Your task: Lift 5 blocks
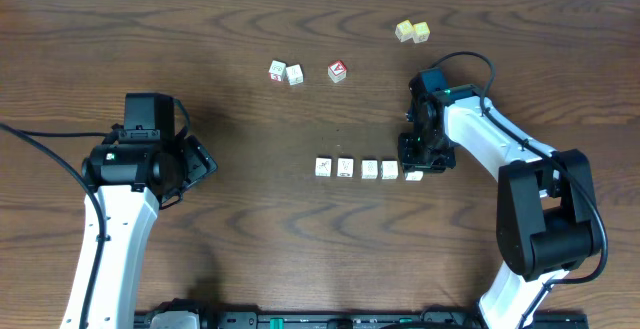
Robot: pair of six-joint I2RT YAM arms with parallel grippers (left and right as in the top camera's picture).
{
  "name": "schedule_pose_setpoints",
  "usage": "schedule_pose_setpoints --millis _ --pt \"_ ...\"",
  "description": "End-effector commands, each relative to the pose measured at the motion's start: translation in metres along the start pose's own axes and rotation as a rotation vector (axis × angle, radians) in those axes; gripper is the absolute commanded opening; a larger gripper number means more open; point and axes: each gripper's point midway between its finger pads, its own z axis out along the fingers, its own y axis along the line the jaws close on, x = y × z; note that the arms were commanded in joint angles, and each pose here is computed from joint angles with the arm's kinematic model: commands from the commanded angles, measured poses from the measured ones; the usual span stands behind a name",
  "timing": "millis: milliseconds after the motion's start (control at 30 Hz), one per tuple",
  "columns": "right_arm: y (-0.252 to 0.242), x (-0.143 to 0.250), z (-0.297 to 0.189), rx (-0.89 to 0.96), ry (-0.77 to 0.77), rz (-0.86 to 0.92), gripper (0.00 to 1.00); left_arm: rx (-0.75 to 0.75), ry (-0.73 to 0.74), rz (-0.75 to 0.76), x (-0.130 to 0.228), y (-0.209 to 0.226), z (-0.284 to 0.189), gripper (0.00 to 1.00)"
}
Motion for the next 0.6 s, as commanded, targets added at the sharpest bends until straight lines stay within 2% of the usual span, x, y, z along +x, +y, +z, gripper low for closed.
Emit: schedule_pose_setpoints --millis 0,100,267,467,567 --pt "0.000 0.003 0.002 -0.007 0.011 0.019 0.41 -0.013 0.001 -0.006 0.000 0.003 0.001 0.86" --pt "0.000 0.003 0.001 -0.007 0.010 0.019 0.47 -0.013 0.001 -0.006 0.000 0.003 0.001 0.86" --pt "0.000 -0.001 -0.002 -0.011 -0.001 0.021 0.50 -0.013 0.001 -0.006 0.000 0.003 0.001 0.86" --pt "-0.001 -0.009 -0.011 -0.014 -0.014 0.028 0.50 -0.013 0.001 -0.006 0.000 0.003 0.001 0.86" --pt "-0.005 -0.009 -0.015 -0.013 -0.005 0.030 0.45 -0.013 0.001 -0.006 0.000 0.003 0.001 0.86"
